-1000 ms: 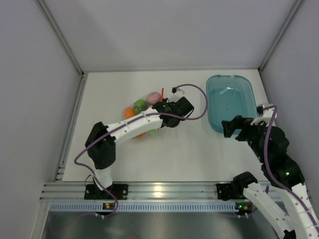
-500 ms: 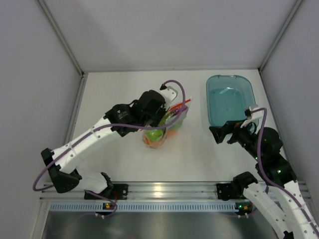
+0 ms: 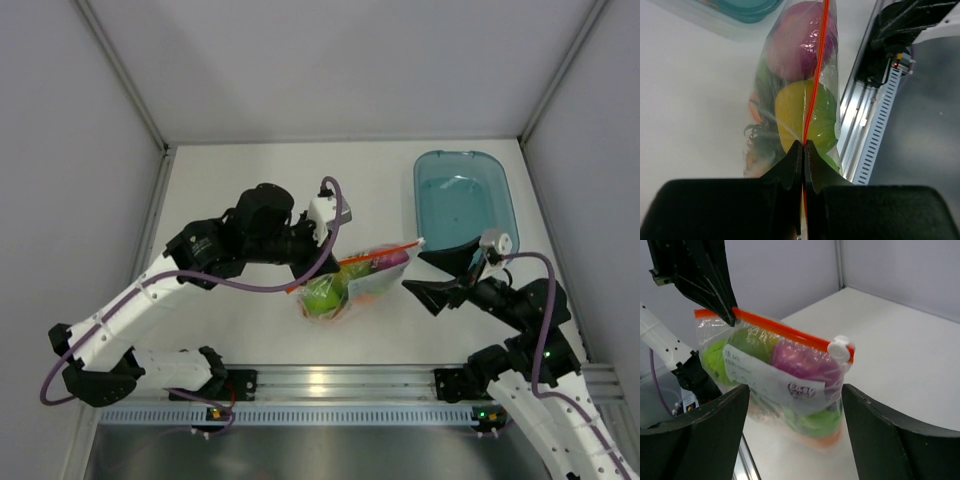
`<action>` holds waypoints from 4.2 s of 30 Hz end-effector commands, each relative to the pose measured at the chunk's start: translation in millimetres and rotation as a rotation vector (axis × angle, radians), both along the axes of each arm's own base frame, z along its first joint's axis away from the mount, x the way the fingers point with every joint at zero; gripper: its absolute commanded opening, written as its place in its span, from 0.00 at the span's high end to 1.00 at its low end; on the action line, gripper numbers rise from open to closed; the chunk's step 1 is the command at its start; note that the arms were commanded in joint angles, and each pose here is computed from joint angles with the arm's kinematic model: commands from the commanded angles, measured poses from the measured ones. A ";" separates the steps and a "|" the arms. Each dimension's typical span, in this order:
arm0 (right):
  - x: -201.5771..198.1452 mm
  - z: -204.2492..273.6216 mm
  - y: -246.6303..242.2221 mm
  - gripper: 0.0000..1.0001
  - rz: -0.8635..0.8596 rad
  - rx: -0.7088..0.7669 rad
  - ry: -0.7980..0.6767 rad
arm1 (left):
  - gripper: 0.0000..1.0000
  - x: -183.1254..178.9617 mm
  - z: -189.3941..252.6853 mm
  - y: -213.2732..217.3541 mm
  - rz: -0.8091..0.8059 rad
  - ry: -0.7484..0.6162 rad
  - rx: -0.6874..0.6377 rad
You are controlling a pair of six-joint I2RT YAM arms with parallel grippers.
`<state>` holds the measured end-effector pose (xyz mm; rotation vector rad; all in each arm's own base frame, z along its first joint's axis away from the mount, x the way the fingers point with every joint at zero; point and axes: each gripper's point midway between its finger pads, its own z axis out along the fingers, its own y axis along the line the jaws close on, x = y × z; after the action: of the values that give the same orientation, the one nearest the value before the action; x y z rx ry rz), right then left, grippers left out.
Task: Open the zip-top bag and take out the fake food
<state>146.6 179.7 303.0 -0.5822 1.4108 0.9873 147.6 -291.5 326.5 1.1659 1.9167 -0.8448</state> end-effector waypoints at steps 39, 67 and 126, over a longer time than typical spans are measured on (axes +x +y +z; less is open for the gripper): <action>-104.6 100.9 -9.4 0.73 0.247 0.142 -0.457 | 1.00 -59.1 105.8 -9.6 -0.292 -0.081 -0.399; 7.4 38.5 23.0 1.00 0.153 -0.155 0.004 | 0.86 10.1 -2.5 -22.5 -0.117 -0.134 -0.264; 3.6 31.8 22.5 1.00 0.084 -0.155 -0.001 | 1.00 2.8 1.2 -96.6 -0.548 -0.034 -0.391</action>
<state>149.6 204.3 300.1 -0.8024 1.6159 0.9680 154.7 -395.2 328.1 1.4367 1.3850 -1.4509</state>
